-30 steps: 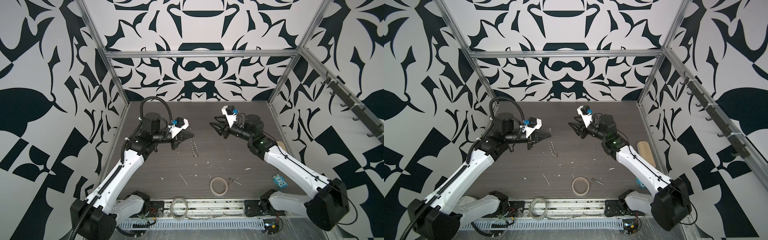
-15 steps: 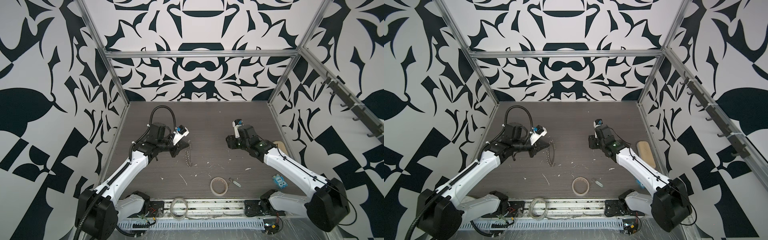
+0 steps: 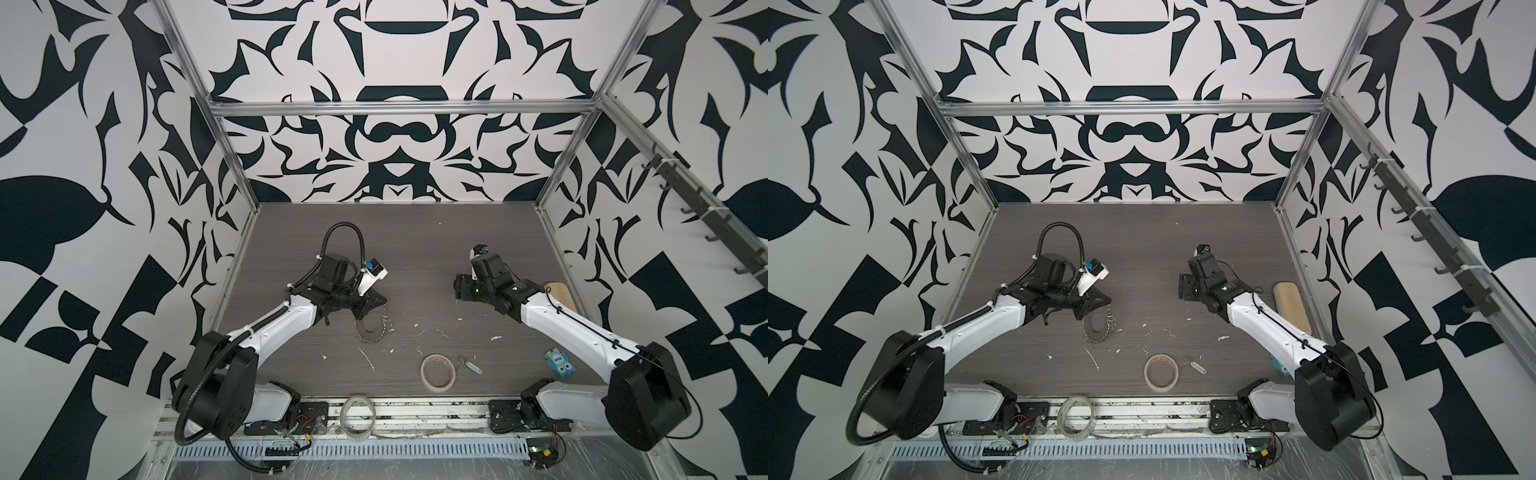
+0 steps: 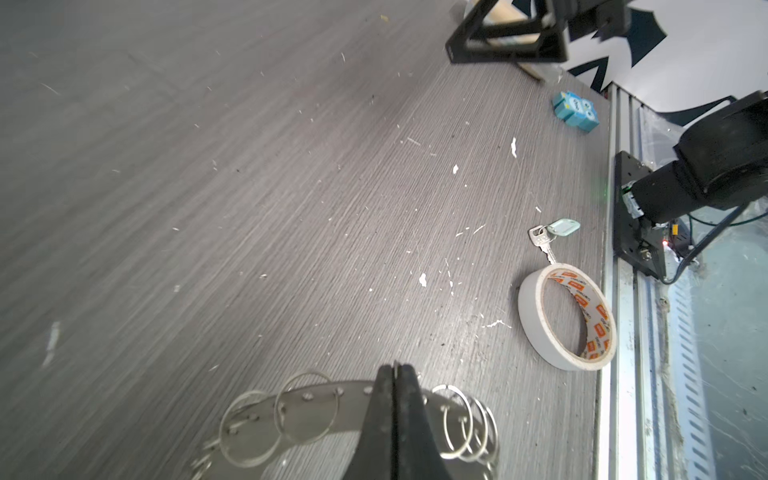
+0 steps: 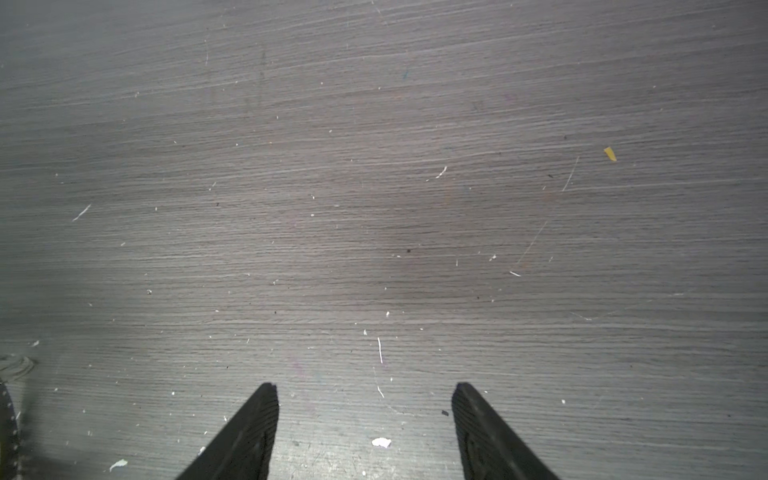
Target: Remove the keys from the keyring
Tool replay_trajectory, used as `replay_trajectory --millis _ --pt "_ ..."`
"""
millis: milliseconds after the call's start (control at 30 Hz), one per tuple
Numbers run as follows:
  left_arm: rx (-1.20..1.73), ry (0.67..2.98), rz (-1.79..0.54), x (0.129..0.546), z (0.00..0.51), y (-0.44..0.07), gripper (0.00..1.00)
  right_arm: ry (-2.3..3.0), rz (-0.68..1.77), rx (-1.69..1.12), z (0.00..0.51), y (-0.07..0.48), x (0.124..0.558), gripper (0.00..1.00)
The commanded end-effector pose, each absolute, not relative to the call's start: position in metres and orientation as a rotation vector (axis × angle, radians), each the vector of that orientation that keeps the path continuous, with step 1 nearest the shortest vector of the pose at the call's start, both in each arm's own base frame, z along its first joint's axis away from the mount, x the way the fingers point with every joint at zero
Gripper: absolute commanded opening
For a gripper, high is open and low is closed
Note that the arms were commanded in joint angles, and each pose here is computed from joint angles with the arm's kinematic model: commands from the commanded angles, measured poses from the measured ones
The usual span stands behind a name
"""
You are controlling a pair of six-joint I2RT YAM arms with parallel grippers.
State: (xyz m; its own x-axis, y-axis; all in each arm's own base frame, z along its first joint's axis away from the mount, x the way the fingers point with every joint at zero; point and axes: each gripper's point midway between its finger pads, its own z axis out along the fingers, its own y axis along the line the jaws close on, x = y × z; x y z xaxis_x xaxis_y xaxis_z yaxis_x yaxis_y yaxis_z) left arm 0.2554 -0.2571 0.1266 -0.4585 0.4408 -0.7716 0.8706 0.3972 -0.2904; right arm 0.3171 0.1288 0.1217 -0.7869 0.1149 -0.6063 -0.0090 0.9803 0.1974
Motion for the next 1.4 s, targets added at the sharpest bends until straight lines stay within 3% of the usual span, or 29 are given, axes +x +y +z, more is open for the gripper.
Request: replay_trajectory --millis 0,167,200,367,533,633,667,900,1000,1200,1367 --pt "1.096 2.053 -0.924 0.272 0.127 -0.27 0.0 2.435 0.237 0.125 0.131 0.121 0.323 0.71" --pt "1.074 2.105 -0.925 0.292 0.108 -0.28 0.0 2.492 0.209 0.178 0.118 0.111 0.309 0.74" --pt "1.073 2.107 -0.942 0.293 0.108 -0.283 0.04 2.505 0.201 0.193 0.115 0.108 0.305 0.75" --pt "1.068 2.078 -0.953 0.296 0.114 -0.287 0.34 2.542 0.195 0.247 0.102 0.1 0.286 0.81" --pt "1.045 2.012 -0.902 0.297 0.136 -0.283 0.57 2.498 0.166 0.234 0.112 0.094 0.29 0.99" --pt "0.915 1.987 -0.791 0.31 0.153 -0.262 0.83 2.396 0.072 0.243 0.125 0.08 0.305 0.99" --pt "0.844 1.973 -0.741 0.319 0.16 -0.25 0.99 2.353 0.034 0.254 0.129 0.072 0.31 0.99" --pt "0.208 1.883 -0.299 0.381 0.199 -0.118 0.99 2.029 -0.212 0.265 0.154 0.022 0.353 0.99" --pt "0.086 1.898 -0.175 0.394 0.195 -0.075 0.99 1.974 -0.315 0.222 0.146 0.008 0.374 0.99" --pt "-0.033 1.817 0.067 0.391 0.192 -0.022 0.99 1.943 -0.466 0.077 0.136 0.004 0.397 1.0" --pt "-0.145 1.81 0.131 0.375 0.177 0.012 0.99 1.871 -0.372 0.076 0.1 0.003 0.375 1.0"
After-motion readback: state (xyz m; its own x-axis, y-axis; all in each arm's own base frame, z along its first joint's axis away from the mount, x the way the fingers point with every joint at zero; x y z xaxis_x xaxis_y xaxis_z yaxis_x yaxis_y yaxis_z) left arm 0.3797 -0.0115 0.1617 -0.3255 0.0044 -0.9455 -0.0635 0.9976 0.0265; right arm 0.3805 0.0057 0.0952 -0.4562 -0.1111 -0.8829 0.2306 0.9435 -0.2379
